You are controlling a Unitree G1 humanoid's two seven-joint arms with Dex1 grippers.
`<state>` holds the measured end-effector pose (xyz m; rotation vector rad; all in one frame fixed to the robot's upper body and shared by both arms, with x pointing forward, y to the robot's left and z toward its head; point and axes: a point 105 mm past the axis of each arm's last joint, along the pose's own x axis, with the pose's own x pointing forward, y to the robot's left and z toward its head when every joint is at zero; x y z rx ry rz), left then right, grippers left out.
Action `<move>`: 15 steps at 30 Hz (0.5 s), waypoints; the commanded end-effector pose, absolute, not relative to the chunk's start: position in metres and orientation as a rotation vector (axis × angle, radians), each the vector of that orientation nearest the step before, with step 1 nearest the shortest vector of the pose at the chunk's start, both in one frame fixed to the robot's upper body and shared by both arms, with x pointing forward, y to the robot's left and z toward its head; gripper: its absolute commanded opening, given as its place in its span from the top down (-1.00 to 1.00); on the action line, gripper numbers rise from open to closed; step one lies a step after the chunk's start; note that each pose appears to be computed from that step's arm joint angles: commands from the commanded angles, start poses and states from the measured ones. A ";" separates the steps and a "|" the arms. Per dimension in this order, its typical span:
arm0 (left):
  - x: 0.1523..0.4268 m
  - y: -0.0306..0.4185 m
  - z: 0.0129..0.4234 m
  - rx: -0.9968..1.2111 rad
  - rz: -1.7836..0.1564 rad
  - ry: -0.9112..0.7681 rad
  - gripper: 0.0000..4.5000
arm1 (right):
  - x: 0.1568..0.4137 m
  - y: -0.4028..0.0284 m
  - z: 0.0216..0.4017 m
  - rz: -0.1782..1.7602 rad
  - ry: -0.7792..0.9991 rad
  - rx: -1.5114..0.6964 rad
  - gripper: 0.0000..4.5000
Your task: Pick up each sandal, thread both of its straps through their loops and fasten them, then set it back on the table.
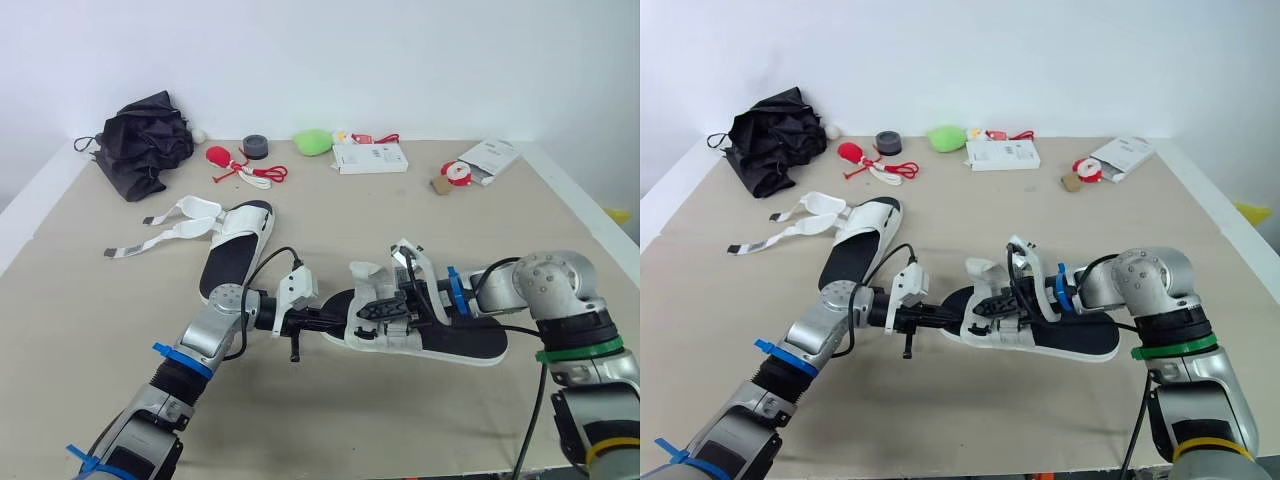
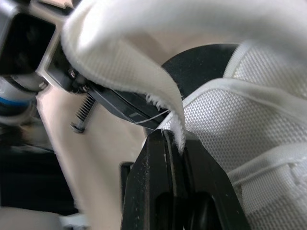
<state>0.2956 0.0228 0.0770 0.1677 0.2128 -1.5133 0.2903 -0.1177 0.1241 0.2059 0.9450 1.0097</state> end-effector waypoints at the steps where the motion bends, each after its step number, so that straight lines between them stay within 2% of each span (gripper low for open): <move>1: 0.287 0.046 0.024 0.168 -1.441 0.471 1.00 | 0.281 -0.110 0.124 1.108 0.909 0.093 0.98; 5: 0.287 0.047 0.025 0.171 -1.438 0.471 1.00 | 0.274 -0.107 0.121 1.202 0.872 -0.017 0.98; 10: 0.287 0.048 0.025 0.173 -1.436 0.474 1.00 | 0.279 -0.108 0.132 1.256 0.839 0.028 0.98; 15: 0.286 0.048 0.026 0.176 -1.438 0.476 1.00 | 0.274 -0.110 0.133 1.325 0.829 0.007 0.98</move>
